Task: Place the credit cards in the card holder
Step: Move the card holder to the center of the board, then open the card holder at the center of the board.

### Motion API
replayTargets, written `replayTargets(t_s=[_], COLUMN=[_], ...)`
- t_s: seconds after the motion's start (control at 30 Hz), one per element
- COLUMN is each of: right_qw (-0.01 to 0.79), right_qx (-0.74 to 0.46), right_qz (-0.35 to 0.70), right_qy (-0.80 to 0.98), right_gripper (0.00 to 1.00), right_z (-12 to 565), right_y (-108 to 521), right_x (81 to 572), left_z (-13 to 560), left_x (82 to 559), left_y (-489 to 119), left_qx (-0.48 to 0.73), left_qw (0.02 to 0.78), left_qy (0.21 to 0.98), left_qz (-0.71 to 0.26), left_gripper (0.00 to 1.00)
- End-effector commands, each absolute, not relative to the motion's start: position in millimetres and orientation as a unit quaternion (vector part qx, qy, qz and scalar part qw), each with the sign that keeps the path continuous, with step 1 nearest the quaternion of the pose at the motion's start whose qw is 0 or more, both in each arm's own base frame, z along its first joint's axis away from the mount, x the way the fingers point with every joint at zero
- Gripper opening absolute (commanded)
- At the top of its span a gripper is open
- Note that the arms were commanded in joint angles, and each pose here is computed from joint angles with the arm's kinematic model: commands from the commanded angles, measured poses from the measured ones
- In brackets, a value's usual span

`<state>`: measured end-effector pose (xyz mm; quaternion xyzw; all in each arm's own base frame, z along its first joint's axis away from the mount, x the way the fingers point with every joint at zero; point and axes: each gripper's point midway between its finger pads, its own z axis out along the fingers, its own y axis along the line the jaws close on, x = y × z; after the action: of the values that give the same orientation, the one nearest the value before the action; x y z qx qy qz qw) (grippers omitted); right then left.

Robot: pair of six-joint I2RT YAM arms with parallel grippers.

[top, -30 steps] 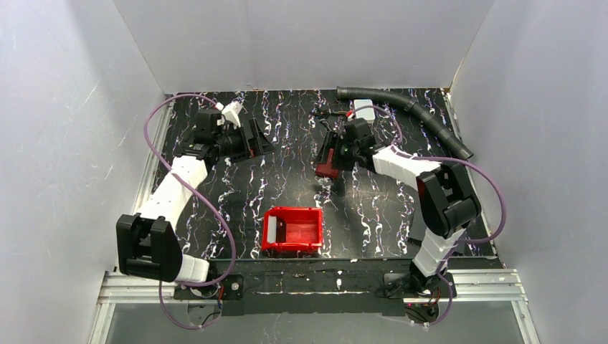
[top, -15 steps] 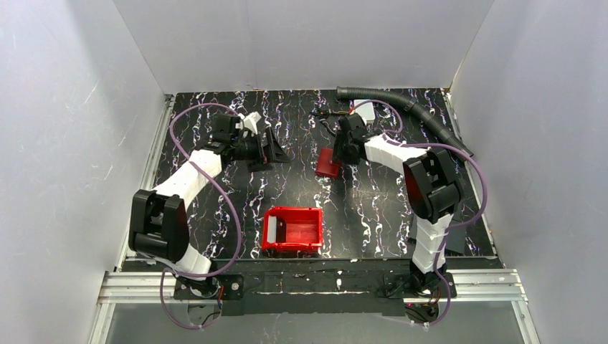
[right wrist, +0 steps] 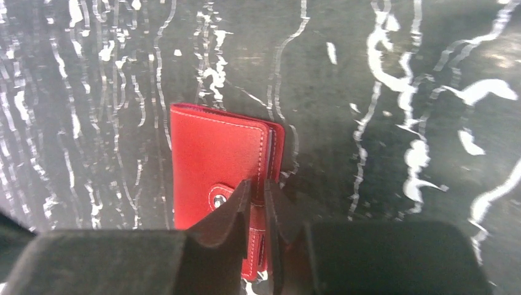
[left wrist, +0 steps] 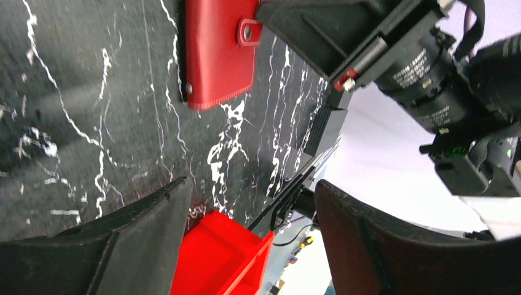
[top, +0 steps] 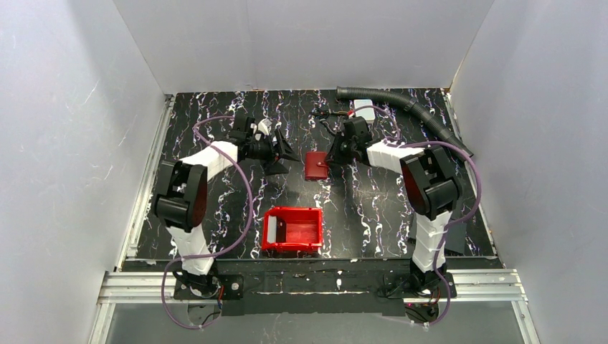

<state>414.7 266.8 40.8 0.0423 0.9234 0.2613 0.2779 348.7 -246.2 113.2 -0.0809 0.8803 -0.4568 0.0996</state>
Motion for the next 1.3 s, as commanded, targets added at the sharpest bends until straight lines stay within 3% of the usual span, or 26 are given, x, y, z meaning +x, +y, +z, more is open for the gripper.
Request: replayTargets(t_s=[0.0,0.2,0.4,0.43,0.47,0.5,0.53,0.57,0.67,0.8,1.27], right_qw=[0.279,0.261,0.211,0.199,0.221,0.228,0.246,0.250,0.239,0.230,0.220], right_qx=[0.030,0.036,0.094,0.088,0.057,0.035,-0.007,-0.028,-0.051,-0.058,-0.052], right_qz=[0.353,0.413,0.473,0.465,0.406,0.353,0.301,0.281,0.264,0.282,0.284], right_qy=[0.893,0.872,0.850,0.858,0.885,0.907,0.921,0.926,0.933,0.930,0.932], right_gripper=[0.16,0.01,0.01,0.06,0.28,0.43,0.51,0.52,0.52,0.45,0.32], right_z=[55,63,73,68,63,60,65,67,65,59,27], right_y=[300,319,335,335,321,309,298,293,293,302,308], right_x=[417,415,410,407,411,406,405,404,391,377,380], left_z=[126,79,45,44,45,48,54,57,58,53,42], left_x=[362,361,362,361,362,362,364,365,364,363,366], left_y=[-256,-249,-241,-240,-238,-236,-236,-238,-240,-243,-243], left_qx=[-0.085,-0.090,-0.112,-0.114,-0.113,-0.110,-0.107,-0.106,-0.108,-0.107,-0.097], left_qw=[0.085,0.049,0.023,0.022,0.029,0.037,0.045,0.044,0.039,0.026,0.032], left_qy=[0.870,0.895,0.907,0.908,0.910,0.912,0.912,0.909,0.906,0.904,0.910], left_qz=[-0.478,-0.435,-0.406,-0.403,-0.398,-0.394,-0.394,-0.400,-0.407,-0.413,-0.401], left_gripper=[0.71,0.60,0.54,0.54,0.54,0.54,0.53,0.53,0.53,0.52,0.46])
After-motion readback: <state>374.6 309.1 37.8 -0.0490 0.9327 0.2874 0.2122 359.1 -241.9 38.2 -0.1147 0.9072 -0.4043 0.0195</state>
